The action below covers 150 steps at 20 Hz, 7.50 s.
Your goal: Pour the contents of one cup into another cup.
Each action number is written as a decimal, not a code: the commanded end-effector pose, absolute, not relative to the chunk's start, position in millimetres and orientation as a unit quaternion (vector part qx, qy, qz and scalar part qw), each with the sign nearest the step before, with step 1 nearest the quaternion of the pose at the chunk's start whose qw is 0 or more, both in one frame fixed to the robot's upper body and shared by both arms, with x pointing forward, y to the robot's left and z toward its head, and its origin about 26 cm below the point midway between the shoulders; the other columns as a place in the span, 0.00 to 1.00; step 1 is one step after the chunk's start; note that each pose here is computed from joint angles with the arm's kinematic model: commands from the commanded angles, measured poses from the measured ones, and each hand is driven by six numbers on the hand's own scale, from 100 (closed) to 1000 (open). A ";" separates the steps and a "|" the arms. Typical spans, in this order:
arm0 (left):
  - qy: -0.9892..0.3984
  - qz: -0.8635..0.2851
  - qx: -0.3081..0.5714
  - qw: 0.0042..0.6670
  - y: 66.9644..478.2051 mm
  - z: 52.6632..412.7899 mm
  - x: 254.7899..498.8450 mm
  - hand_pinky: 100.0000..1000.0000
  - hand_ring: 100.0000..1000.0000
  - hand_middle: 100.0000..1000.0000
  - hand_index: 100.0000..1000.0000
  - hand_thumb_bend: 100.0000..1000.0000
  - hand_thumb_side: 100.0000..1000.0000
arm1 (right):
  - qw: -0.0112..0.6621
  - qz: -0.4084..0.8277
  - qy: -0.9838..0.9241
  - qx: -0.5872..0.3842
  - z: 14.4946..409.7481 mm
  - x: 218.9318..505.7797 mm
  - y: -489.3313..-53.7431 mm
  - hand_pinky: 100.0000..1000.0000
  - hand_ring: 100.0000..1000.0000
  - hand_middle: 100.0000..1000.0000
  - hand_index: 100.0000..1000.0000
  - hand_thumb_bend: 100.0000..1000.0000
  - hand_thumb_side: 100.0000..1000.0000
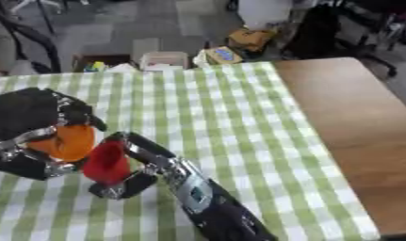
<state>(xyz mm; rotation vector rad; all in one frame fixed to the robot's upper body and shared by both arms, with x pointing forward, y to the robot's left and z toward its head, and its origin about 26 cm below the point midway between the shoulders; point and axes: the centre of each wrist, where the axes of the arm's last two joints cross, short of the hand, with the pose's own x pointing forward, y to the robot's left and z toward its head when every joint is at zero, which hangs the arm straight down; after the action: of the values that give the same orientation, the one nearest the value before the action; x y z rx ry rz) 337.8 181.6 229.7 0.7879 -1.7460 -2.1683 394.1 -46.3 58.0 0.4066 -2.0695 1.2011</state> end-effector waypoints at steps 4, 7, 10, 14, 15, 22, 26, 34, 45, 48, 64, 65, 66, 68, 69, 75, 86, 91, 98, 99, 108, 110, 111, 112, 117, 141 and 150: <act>-0.572 -0.759 0.294 0.103 187.2 243.1 334.3 0.33 0.29 0.29 0.76 0.01 0.04 | 0.343 0.460 -0.804 0.157 64.3 395.9 -44.7 0.43 0.17 0.14 0.44 0.00 0.00; -0.562 -0.766 0.297 0.096 187.3 245.3 333.2 0.33 0.29 0.29 0.75 0.03 0.04 | 0.344 0.459 -0.804 0.155 63.7 395.9 -45.3 0.43 0.17 0.14 0.44 0.00 0.00; -0.554 -0.772 0.299 0.092 187.3 246.8 332.1 0.33 0.28 0.28 0.75 0.04 0.04 | 0.345 0.459 -0.804 0.154 63.0 395.8 -45.5 0.43 0.17 0.14 0.44 0.00 0.00; -0.541 -0.780 0.303 0.084 186.0 249.3 330.3 0.32 0.28 0.28 0.75 0.07 0.04 | 0.346 0.459 -0.804 0.154 62.5 395.7 -45.5 0.43 0.17 0.14 0.44 0.00 0.00; -0.538 -0.782 0.305 0.081 185.6 250.1 329.9 0.32 0.28 0.28 0.74 0.08 0.04 | 0.346 0.459 -0.804 0.154 62.4 395.6 -45.4 0.43 0.17 0.14 0.44 0.00 0.00; -0.523 -0.788 0.317 0.066 182.7 253.7 328.6 0.32 0.27 0.27 0.74 0.11 0.04 | 0.347 0.460 -0.801 0.165 61.5 393.3 -41.5 0.43 0.17 0.14 0.44 0.00 0.00; -0.518 -0.791 0.321 0.059 181.4 254.3 328.7 0.31 0.27 0.26 0.74 0.13 0.03 | 0.346 0.461 -0.799 0.171 61.8 392.0 -39.6 0.43 0.17 0.14 0.44 0.00 0.00; -0.512 -0.795 0.322 0.046 176.5 255.5 329.4 0.30 0.26 0.25 0.73 0.15 0.04 | 0.346 0.463 -0.796 0.180 60.8 389.9 -37.0 0.42 0.17 0.14 0.44 0.00 0.00; -0.506 -0.799 0.323 0.034 171.2 255.6 332.3 0.30 0.26 0.25 0.72 0.17 0.03 | 0.348 0.465 -0.794 0.182 59.7 389.8 -36.8 0.43 0.17 0.15 0.44 0.00 0.00; -0.506 -0.800 0.322 0.032 170.5 255.2 332.8 0.30 0.26 0.25 0.72 0.17 0.04 | 0.347 0.465 -0.794 0.181 60.5 390.2 -37.0 0.44 0.19 0.16 0.45 0.00 0.00; -0.485 -0.811 0.328 -0.002 161.1 259.2 331.7 0.30 0.25 0.24 0.71 0.23 0.04 | 0.349 0.466 -0.793 0.179 59.3 390.6 -37.7 0.44 0.19 0.17 0.45 0.00 0.00; -0.481 -0.812 0.329 -0.003 160.7 259.5 331.8 0.30 0.25 0.24 0.71 0.23 0.04 | 0.349 0.466 -0.793 0.179 59.1 390.7 -38.0 0.44 0.19 0.17 0.45 0.00 0.00; -0.478 -0.814 0.330 -0.005 160.5 259.6 331.9 0.29 0.25 0.24 0.70 0.24 0.04 | 0.350 0.466 -0.793 0.178 58.9 390.7 -38.2 0.44 0.19 0.17 0.45 0.00 0.00; -0.471 -0.817 0.332 -0.006 160.2 259.9 332.1 0.29 0.25 0.24 0.70 0.25 0.04 | 0.351 0.466 -0.793 0.178 58.2 390.7 -38.7 0.44 0.19 0.17 0.45 0.00 0.00; -0.468 -0.819 0.333 -0.007 160.1 260.0 332.0 0.29 0.25 0.24 0.70 0.25 0.04 | 0.351 0.466 -0.793 0.178 57.8 390.8 -38.9 0.44 0.19 0.17 0.45 0.00 0.00; -0.452 -0.823 0.344 -0.018 159.0 263.3 329.5 0.29 0.25 0.23 0.70 0.28 0.04 | 0.353 0.465 -0.792 0.176 56.6 390.9 -40.0 0.44 0.19 0.17 0.45 0.00 0.00; -0.443 -0.827 0.345 -0.019 157.9 264.6 328.0 0.28 0.24 0.22 0.69 0.28 0.04 | 0.355 0.464 -0.793 0.175 55.9 390.9 -41.0 0.43 0.19 0.17 0.45 0.00 0.00; -0.442 -0.827 0.346 -0.020 157.8 265.0 327.6 0.27 0.24 0.22 0.69 0.29 0.04 | 0.355 0.464 -0.793 0.175 55.9 390.8 -41.0 0.43 0.19 0.17 0.45 0.00 0.00; -0.437 -0.828 0.349 -0.028 156.8 266.4 326.1 0.27 0.24 0.22 0.69 0.31 0.04 | 0.356 0.463 -0.793 0.174 55.6 390.6 -41.1 0.43 0.19 0.17 0.45 0.00 0.00; -0.436 -0.829 0.349 -0.027 156.9 266.3 326.2 0.27 0.24 0.22 0.69 0.31 0.04 | 0.356 0.463 -0.793 0.174 55.6 390.6 -41.2 0.43 0.19 0.17 0.45 0.00 0.00; -0.433 -0.831 0.348 -0.027 157.3 265.6 327.1 0.26 0.23 0.21 0.69 0.31 0.04 | 0.356 0.463 -0.793 0.174 55.6 390.7 -41.3 0.43 0.18 0.17 0.45 0.00 0.00; -0.433 -0.831 0.348 -0.027 157.2 265.5 327.1 0.26 0.23 0.21 0.69 0.31 0.04 | 0.356 0.463 -0.793 0.174 55.8 390.8 -41.3 0.43 0.18 0.17 0.45 0.00 0.00; -0.432 -0.831 0.348 -0.028 157.2 265.6 327.1 0.26 0.23 0.21 0.68 0.31 0.04 | 0.356 0.463 -0.793 0.174 55.9 390.8 -41.3 0.43 0.18 0.17 0.45 0.00 0.00; -0.432 -0.831 0.348 -0.028 157.1 265.7 327.1 0.26 0.23 0.21 0.68 0.31 0.04 | 0.356 0.463 -0.793 0.174 55.9 390.8 -41.2 0.43 0.18 0.17 0.45 0.00 0.00; -0.431 -0.832 0.348 -0.028 157.3 265.6 327.1 0.25 0.23 0.21 0.68 0.32 0.04 | 0.356 0.463 -0.793 0.174 55.6 390.7 -41.5 0.43 0.18 0.17 0.45 0.00 0.00; -0.433 -0.833 0.342 -0.035 156.0 273.6 315.5 0.25 0.23 0.21 0.68 0.29 0.04 | 0.358 0.463 -0.792 0.172 54.7 391.2 -41.9 0.42 0.18 0.17 0.44 0.00 0.00; -0.420 -0.847 0.325 -0.027 152.9 252.9 329.6 0.25 0.23 0.20 0.68 0.27 0.05 | 0.358 0.462 -0.793 0.173 54.8 391.0 -41.4 0.42 0.18 0.17 0.44 0.00 0.00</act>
<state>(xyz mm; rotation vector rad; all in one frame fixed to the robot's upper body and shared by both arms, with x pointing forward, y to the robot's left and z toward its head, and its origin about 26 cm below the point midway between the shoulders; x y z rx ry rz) 329.1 150.3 246.1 1.0102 -1.4211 -2.6319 388.7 -43.5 46.1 0.4479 -2.0178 1.1953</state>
